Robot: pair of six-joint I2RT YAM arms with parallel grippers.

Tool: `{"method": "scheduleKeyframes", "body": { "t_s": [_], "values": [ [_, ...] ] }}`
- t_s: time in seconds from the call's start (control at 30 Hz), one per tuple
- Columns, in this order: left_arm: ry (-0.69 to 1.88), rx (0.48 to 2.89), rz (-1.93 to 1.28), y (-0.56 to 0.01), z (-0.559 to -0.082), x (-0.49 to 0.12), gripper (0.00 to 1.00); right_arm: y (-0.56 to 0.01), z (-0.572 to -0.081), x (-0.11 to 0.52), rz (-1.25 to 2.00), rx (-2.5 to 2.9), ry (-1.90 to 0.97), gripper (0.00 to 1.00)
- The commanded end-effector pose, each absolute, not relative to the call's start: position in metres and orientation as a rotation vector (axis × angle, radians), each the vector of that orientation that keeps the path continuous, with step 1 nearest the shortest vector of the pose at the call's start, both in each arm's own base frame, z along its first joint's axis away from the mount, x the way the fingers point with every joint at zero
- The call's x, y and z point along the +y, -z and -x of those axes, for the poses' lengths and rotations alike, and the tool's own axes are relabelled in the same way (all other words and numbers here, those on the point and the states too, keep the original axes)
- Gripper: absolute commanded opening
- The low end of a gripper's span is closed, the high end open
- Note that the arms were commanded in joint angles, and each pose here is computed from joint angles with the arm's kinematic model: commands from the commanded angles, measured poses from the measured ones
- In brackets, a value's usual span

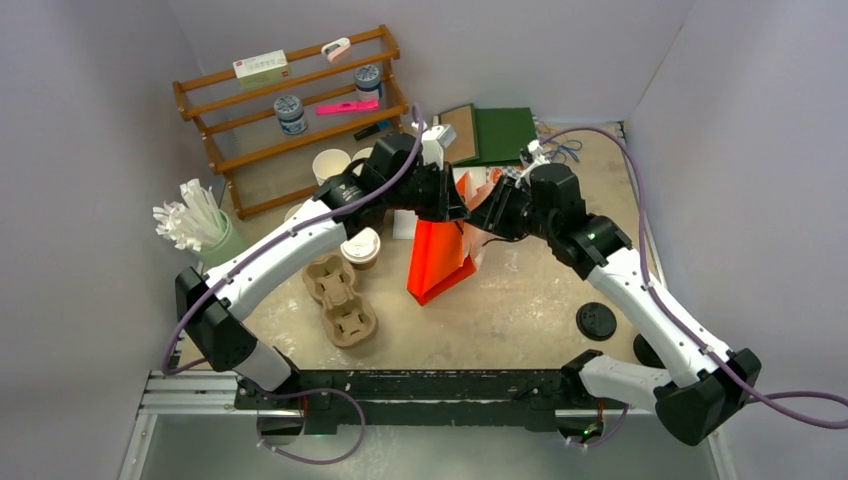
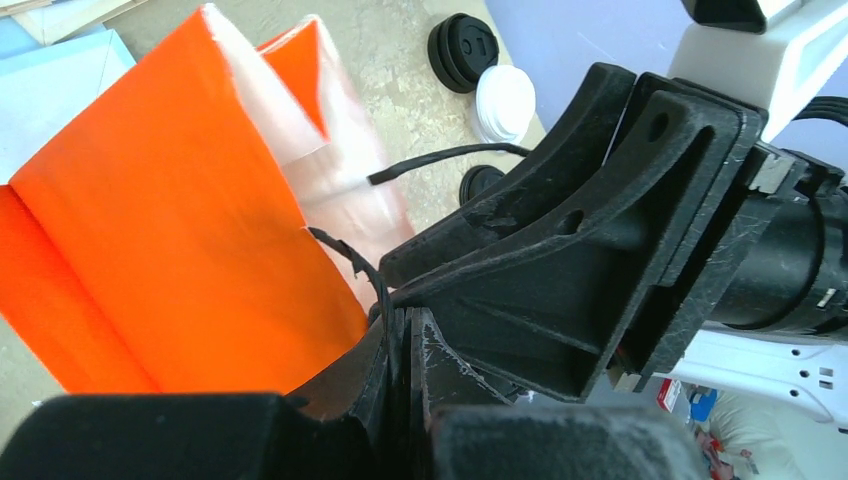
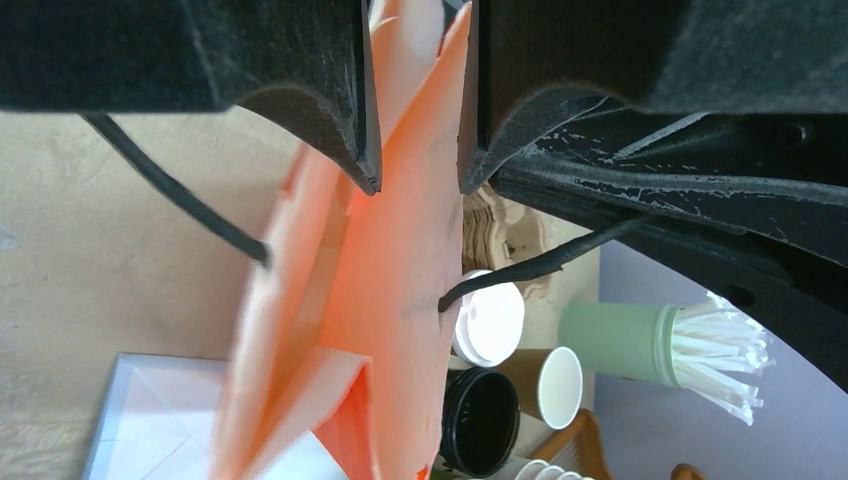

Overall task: Pack the takeout coffee
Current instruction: Adjust the takeout bag at the center of the board.

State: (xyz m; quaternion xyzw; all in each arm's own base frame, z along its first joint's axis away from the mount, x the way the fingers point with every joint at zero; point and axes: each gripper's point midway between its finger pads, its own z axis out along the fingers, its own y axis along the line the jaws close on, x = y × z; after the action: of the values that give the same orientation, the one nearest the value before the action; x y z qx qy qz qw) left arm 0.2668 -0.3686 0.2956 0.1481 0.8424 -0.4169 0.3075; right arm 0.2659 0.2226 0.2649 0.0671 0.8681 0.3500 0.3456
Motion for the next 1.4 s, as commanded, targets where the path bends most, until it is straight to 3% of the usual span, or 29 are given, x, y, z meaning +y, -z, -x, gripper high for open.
{"method": "scheduleKeyframes", "body": {
  "t_s": [0.0,0.9,1.07,1.27,1.37],
  "values": [
    [1.157,2.157,-0.372,-0.321,-0.263,-0.369,0.00,-0.274,-0.266,0.238,-0.123,2.213,-1.023,0.36],
    [1.263,2.178,-0.275,-0.321,-0.257,-0.372,0.00,-0.290,-0.245,0.245,-0.122,1.988,-1.417,0.36],
    [1.265,2.173,-0.255,-0.325,-0.256,-0.369,0.18,-0.285,-0.246,0.241,-0.167,1.966,-1.453,0.36],
    [1.233,2.171,-0.257,-0.332,-0.259,-0.365,0.29,-0.269,-0.252,0.238,-0.201,2.047,-1.389,0.23],
    [1.225,2.167,-0.258,-0.335,-0.262,-0.363,0.33,-0.271,-0.253,0.237,-0.196,2.046,-1.379,0.22]
  ]
}}
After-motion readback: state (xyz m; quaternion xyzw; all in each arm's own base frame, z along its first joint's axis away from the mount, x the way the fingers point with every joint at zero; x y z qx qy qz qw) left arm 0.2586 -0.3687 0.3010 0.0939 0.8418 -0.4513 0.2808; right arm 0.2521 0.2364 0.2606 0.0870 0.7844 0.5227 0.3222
